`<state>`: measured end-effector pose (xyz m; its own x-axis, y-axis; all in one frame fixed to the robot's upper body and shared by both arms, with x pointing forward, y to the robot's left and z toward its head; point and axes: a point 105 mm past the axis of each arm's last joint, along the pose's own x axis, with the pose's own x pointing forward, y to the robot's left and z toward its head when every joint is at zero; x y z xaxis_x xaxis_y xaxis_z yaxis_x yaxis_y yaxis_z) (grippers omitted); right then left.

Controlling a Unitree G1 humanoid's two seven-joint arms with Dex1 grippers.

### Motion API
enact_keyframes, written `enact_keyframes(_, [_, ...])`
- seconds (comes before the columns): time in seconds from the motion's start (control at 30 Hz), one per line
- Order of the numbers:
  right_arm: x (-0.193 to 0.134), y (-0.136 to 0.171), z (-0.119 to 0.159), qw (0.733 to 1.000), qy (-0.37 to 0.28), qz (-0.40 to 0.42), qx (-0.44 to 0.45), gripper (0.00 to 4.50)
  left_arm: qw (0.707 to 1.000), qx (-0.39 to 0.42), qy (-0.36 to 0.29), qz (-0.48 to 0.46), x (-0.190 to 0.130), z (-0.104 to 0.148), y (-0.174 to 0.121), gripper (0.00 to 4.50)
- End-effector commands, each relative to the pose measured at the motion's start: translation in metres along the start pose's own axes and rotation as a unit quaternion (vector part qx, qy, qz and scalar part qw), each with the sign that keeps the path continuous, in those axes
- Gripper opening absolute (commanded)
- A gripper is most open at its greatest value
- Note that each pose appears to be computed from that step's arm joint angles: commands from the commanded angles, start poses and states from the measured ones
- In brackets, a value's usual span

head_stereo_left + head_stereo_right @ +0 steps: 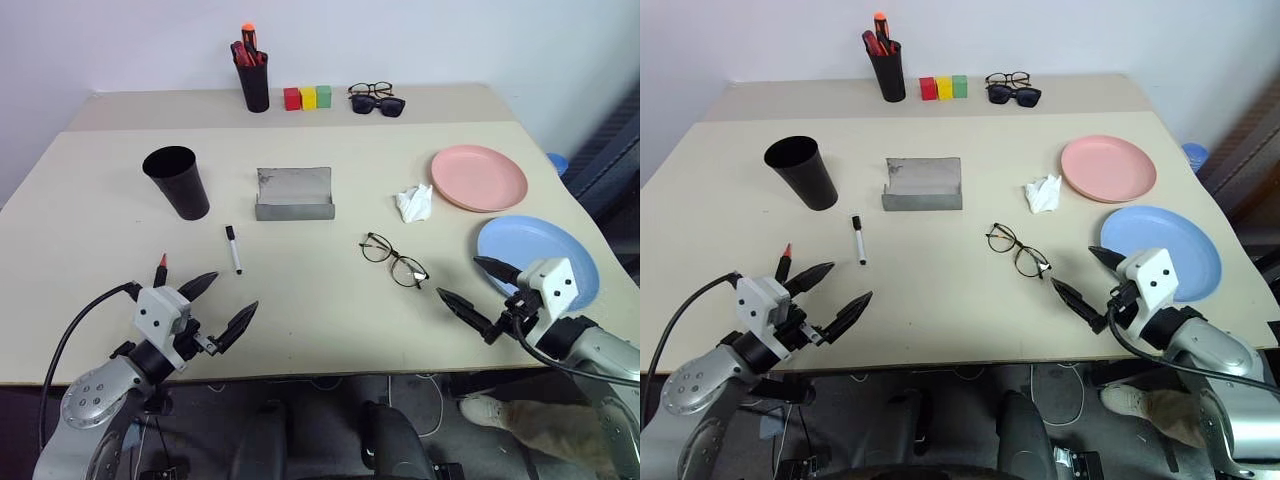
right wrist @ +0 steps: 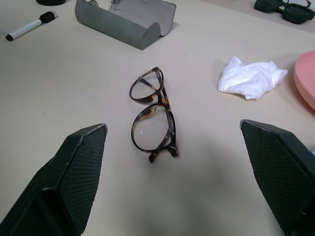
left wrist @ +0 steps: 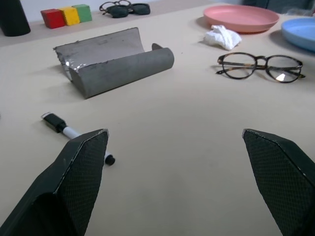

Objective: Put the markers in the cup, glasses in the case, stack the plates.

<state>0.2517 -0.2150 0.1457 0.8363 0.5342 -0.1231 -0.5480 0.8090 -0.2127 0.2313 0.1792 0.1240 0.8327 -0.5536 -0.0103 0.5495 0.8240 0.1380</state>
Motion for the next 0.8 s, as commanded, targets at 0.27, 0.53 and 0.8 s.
enact_keyframes(0.27, [-0.002, -0.002, 0.017, 1.000, -0.012, 0.001, -0.016, 4.42, 1.000, 0.017, -0.017, -0.006, 0.002, 0.010, -0.002, 4.50])
enact_keyframes(0.53, [-0.006, -0.004, 0.008, 1.000, -0.008, -0.004, -0.015, 4.42, 1.000, 0.018, -0.018, -0.010, 0.005, 0.009, -0.002, 4.50])
enact_keyframes(0.8, [-0.011, -0.004, -0.003, 1.000, -0.008, -0.008, -0.014, 4.42, 1.000, 0.021, -0.020, -0.009, 0.011, 0.009, 0.001, 4.50])
